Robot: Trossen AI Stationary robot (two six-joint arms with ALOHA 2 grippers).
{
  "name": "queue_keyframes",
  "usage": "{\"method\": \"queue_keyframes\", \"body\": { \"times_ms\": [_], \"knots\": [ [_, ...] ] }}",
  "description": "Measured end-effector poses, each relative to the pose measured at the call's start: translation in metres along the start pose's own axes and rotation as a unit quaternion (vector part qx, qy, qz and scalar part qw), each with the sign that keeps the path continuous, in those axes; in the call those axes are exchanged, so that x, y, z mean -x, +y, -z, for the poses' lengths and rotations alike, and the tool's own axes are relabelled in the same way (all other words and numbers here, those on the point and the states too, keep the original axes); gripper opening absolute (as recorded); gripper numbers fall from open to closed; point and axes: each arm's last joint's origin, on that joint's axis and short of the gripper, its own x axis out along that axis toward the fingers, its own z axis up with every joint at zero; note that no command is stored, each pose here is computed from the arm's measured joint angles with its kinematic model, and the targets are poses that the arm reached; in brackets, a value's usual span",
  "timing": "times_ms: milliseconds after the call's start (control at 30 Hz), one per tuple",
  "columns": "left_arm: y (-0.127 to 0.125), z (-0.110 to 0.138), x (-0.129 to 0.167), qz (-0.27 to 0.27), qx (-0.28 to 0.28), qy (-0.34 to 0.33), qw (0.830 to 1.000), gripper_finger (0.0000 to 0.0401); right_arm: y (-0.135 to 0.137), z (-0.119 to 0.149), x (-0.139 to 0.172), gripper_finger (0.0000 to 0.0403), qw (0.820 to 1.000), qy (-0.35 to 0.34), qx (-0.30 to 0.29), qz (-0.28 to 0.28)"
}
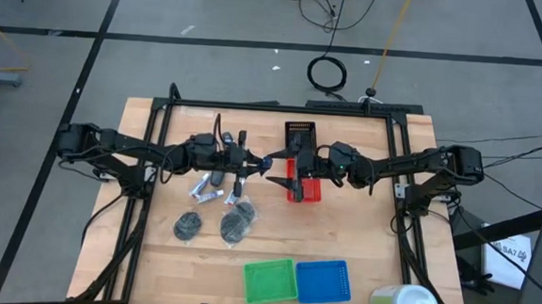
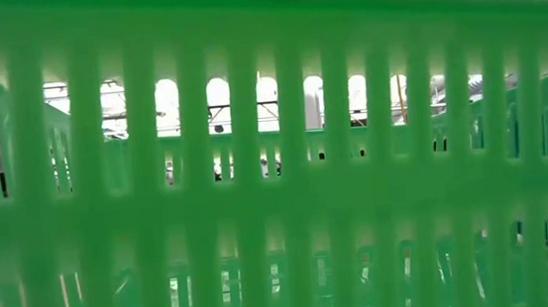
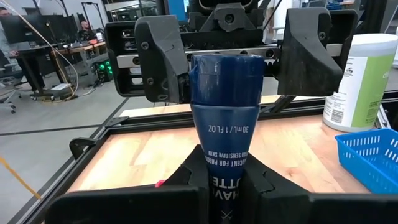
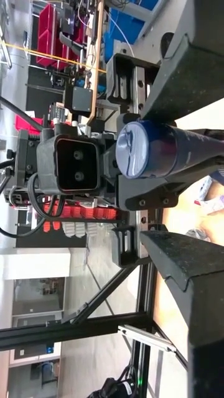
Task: Pick & Place Travel size toiletries
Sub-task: Put the dark blue shaving cream into the black bin
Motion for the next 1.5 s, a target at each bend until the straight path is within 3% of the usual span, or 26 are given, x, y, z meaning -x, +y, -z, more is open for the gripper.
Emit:
{"method": "queue_keyframes", "body": {
  "times_ms": [167,333,567,700,933,1133,1500],
  "knots": [
    [0.000,-0.001,0.000,0.000,0.010,-0.003,1.000,0.0009,-0.001,0.007,-0.011,0.0281,1.000,0.007,-0.001,0.000],
    [-0.003,0.001,0.000,0.005,0.014,0.005,1.000,0.0020,-0.003,0.016,-0.024,0.0281,1.000,0.026,0.011,-0.002],
    [-0.006,0.002,0.000,0.011,0.000,0.012,1.000,0.0014,-0.003,0.010,-0.021,0.0281,0.999,0.028,0.014,0.004],
    [-0.006,0.002,0.000,0.011,-0.001,0.013,1.000,0.0008,-0.005,0.003,-0.015,0.0281,0.998,0.047,0.027,0.037],
    [-0.006,0.002,0.000,0.011,-0.001,0.014,1.000,0.0030,-0.004,0.003,-0.013,0.0279,0.996,0.066,0.029,0.046],
    [-0.006,0.004,0.000,0.009,0.000,0.023,1.000,0.0008,-0.002,0.003,-0.013,0.0246,0.997,0.066,0.028,0.043],
    [-0.006,0.006,0.000,-0.006,0.007,0.035,0.999,0.0030,-0.001,0.003,-0.013,0.0157,0.998,0.063,0.025,0.018]
  ]
}}
